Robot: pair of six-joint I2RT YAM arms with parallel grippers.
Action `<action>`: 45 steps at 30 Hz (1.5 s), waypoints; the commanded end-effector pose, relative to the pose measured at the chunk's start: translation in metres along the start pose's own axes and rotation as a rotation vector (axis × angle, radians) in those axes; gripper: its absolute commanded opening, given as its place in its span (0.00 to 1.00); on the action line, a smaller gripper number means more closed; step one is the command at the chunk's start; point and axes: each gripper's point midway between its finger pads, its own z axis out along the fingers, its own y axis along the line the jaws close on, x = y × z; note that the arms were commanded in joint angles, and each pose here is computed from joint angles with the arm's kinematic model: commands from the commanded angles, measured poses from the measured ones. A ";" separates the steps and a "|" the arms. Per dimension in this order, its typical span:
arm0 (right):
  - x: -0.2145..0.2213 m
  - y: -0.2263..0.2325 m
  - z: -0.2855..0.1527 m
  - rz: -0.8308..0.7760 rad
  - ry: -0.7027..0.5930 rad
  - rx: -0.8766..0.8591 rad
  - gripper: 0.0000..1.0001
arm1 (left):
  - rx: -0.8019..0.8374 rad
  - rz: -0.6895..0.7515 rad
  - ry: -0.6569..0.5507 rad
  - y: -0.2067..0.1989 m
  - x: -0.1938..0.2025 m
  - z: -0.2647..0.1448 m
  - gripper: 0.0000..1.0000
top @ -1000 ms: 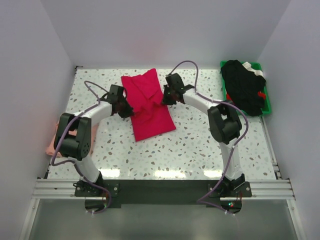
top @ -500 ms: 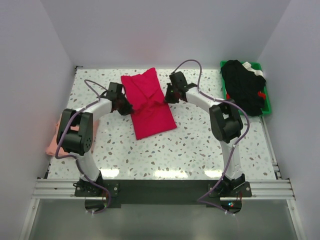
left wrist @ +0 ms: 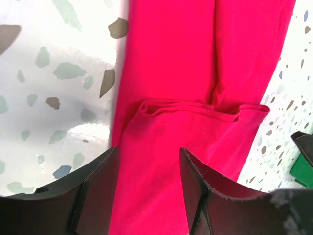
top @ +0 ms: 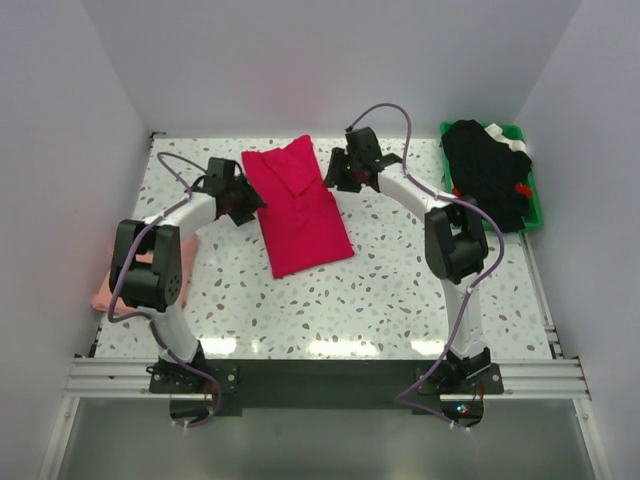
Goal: Fold and stack the t-shirts
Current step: Fold the tshirt
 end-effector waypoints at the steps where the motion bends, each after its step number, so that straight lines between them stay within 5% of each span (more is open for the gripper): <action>1: -0.022 0.009 -0.021 -0.055 -0.038 -0.016 0.50 | 0.083 0.031 -0.108 -0.017 -0.025 -0.025 0.57; 15: 0.059 0.004 -0.022 -0.091 0.055 0.040 0.49 | 0.045 0.079 -0.065 -0.039 0.001 0.007 0.46; 26: 0.109 -0.036 -0.025 -0.067 0.141 0.128 0.48 | -0.112 0.017 -0.050 0.015 -0.012 0.040 0.26; 37: 0.132 -0.052 -0.033 -0.048 0.173 0.157 0.48 | -0.133 0.018 -0.045 0.028 -0.011 0.038 0.05; 41: 0.152 -0.058 -0.040 -0.045 0.198 0.167 0.48 | -0.095 0.034 -0.064 0.019 -0.015 0.026 0.11; 45: 0.170 -0.062 -0.045 -0.063 0.211 0.185 0.48 | -0.008 0.065 -0.109 0.001 -0.023 0.005 0.38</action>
